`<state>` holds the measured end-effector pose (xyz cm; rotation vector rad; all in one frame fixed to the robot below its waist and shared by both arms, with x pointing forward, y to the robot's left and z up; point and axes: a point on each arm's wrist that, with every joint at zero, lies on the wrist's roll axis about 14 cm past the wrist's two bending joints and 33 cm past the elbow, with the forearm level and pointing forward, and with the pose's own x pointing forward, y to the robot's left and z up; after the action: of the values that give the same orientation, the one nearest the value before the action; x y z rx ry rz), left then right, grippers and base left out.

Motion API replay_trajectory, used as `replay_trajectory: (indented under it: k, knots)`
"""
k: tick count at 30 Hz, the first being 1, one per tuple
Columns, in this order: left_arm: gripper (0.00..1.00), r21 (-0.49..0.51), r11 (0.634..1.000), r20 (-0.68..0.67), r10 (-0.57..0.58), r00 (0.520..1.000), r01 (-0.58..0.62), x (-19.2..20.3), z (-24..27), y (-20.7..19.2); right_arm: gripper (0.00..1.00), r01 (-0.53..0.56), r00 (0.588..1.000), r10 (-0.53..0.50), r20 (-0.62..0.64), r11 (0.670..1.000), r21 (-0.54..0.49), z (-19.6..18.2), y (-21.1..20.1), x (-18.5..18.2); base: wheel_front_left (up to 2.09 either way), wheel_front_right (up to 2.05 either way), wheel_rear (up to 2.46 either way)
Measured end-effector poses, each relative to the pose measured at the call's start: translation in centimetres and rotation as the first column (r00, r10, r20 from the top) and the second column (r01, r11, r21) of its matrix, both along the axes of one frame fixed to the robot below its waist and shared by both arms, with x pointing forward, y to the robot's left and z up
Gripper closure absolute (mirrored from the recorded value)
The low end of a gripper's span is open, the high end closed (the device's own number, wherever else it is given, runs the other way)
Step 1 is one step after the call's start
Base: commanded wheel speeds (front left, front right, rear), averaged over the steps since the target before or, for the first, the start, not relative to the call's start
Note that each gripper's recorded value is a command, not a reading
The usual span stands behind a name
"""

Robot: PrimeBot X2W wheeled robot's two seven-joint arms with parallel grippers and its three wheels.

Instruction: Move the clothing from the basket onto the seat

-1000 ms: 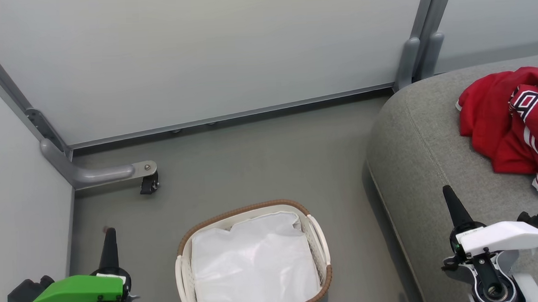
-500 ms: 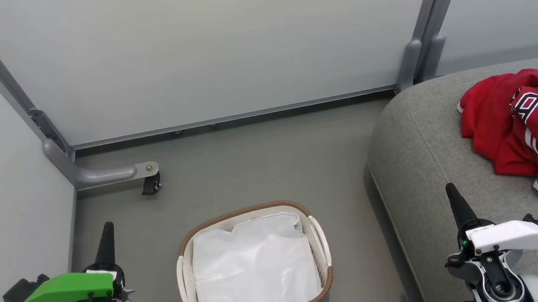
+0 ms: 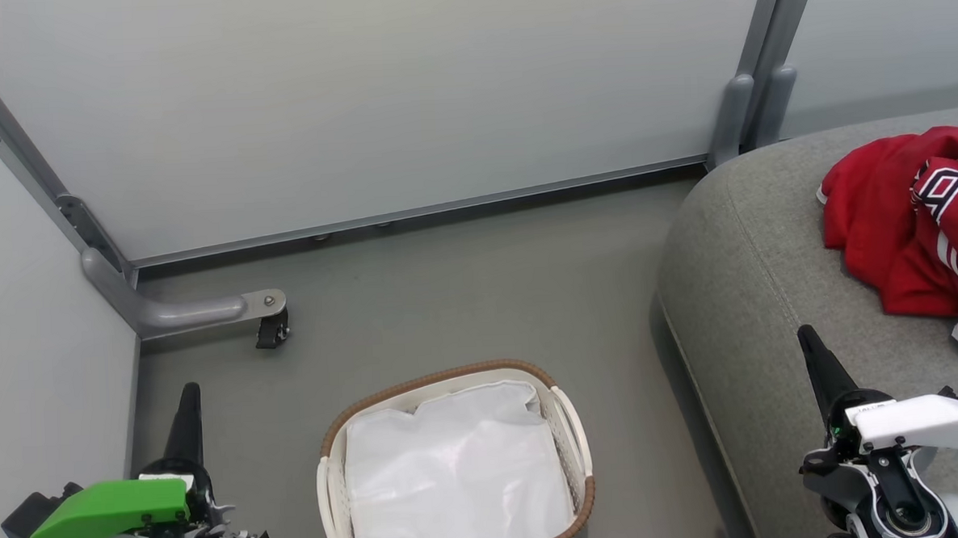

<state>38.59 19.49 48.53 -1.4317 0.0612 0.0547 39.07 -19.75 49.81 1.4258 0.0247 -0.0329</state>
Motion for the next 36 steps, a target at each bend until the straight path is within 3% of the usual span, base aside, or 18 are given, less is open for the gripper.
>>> replay_trajectory:
  k: [22, 36]
  knots:
    - [1.00, -0.141, 0.990, 0.058, 0.009, 0.998, -0.001, 0.1, 1.7, 0.4, 1.00, -0.010, 0.999, 0.005, 0.037, 0.989, 0.146, 0.9, -0.1, -0.1, 0.00, 0.00, 0.00]
    - [1.00, -0.143, 0.990, 0.063, 0.009, 0.998, 0.000, 0.2, 1.9, 0.4, 1.00, -0.010, 0.999, 0.004, 0.039, 0.989, 0.150, 1.0, -0.1, -0.1, 0.00, 0.00, 0.00]
